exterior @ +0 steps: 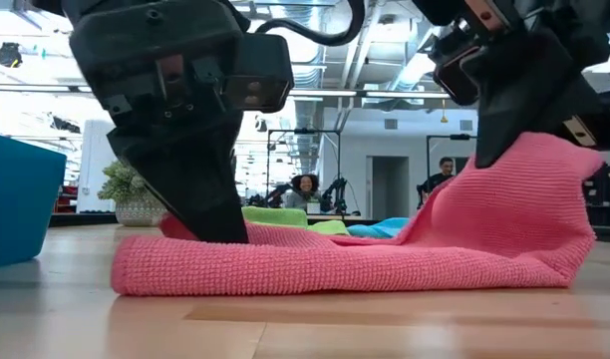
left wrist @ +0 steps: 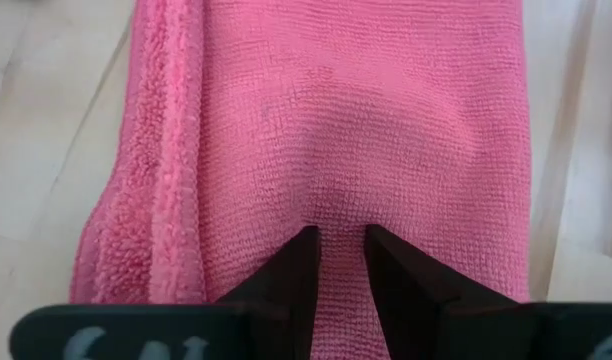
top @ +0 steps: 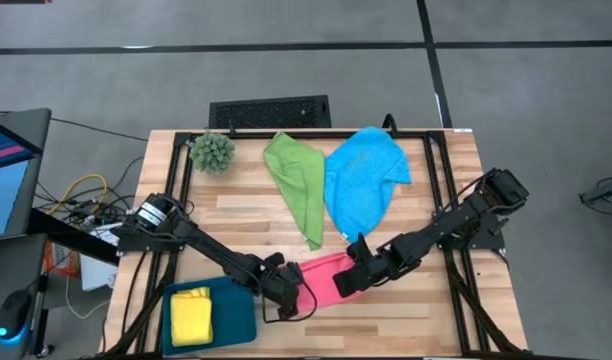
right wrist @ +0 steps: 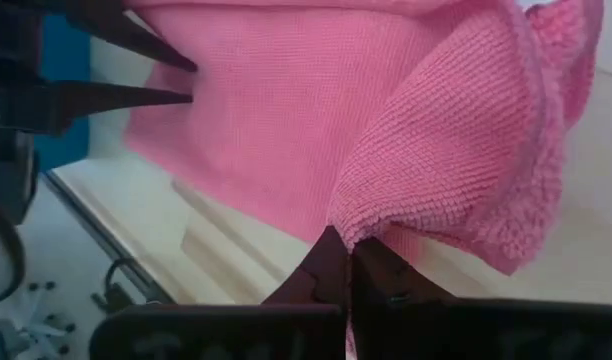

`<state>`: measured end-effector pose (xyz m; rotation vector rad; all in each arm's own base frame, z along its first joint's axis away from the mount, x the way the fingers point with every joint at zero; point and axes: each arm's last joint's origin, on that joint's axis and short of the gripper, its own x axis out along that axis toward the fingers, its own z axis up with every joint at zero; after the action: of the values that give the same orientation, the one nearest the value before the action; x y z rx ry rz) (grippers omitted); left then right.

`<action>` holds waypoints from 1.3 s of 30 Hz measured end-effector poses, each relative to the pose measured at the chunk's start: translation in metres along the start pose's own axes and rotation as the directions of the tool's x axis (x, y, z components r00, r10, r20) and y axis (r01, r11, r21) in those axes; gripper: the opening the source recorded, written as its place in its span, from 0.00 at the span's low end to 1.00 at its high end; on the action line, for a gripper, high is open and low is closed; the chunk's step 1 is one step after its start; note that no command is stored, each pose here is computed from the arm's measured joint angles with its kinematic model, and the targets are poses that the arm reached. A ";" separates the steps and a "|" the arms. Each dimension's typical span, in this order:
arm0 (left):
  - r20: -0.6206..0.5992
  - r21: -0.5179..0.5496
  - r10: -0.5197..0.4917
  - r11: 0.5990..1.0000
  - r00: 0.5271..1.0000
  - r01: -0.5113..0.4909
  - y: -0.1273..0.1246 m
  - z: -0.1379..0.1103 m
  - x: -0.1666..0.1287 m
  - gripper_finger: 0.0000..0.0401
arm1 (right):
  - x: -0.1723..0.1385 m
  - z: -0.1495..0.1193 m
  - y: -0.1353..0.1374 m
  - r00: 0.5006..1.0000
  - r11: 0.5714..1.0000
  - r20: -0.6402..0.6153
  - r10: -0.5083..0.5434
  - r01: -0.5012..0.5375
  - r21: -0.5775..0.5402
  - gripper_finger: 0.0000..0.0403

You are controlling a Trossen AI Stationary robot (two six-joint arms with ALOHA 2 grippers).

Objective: Fold microfiber towels
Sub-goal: Fold the pink microfiber towel

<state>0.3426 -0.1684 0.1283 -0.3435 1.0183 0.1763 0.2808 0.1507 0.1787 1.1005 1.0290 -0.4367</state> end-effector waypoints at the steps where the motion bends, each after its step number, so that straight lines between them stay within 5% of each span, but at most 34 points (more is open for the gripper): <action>1: 0.000 -0.003 0.001 1.000 1.000 -0.001 0.000 0.000 0.000 0.20 | 0.000 0.000 0.000 1.000 1.000 0.000 -0.003 0.003 -0.002 0.04; 19: 0.003 -0.017 -0.023 1.000 1.000 0.023 0.000 0.003 0.000 0.20 | 0.039 0.009 0.041 1.000 0.994 -0.004 -0.004 0.004 -0.112 0.10; 33: 0.006 -0.042 -0.029 0.999 1.000 0.030 0.000 0.003 0.000 0.21 | 0.038 0.012 0.047 0.999 0.988 0.000 0.041 -0.040 -0.149 0.47; 39: 0.006 -0.042 -0.030 0.999 1.000 0.030 -0.001 0.003 0.000 0.21 | 0.038 0.013 0.045 1.000 0.990 0.017 0.023 -0.020 -0.141 0.52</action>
<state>0.3455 -0.1677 0.1300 -0.3959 1.0048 0.1713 0.3388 0.1653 0.1708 0.9790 1.0153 -0.3506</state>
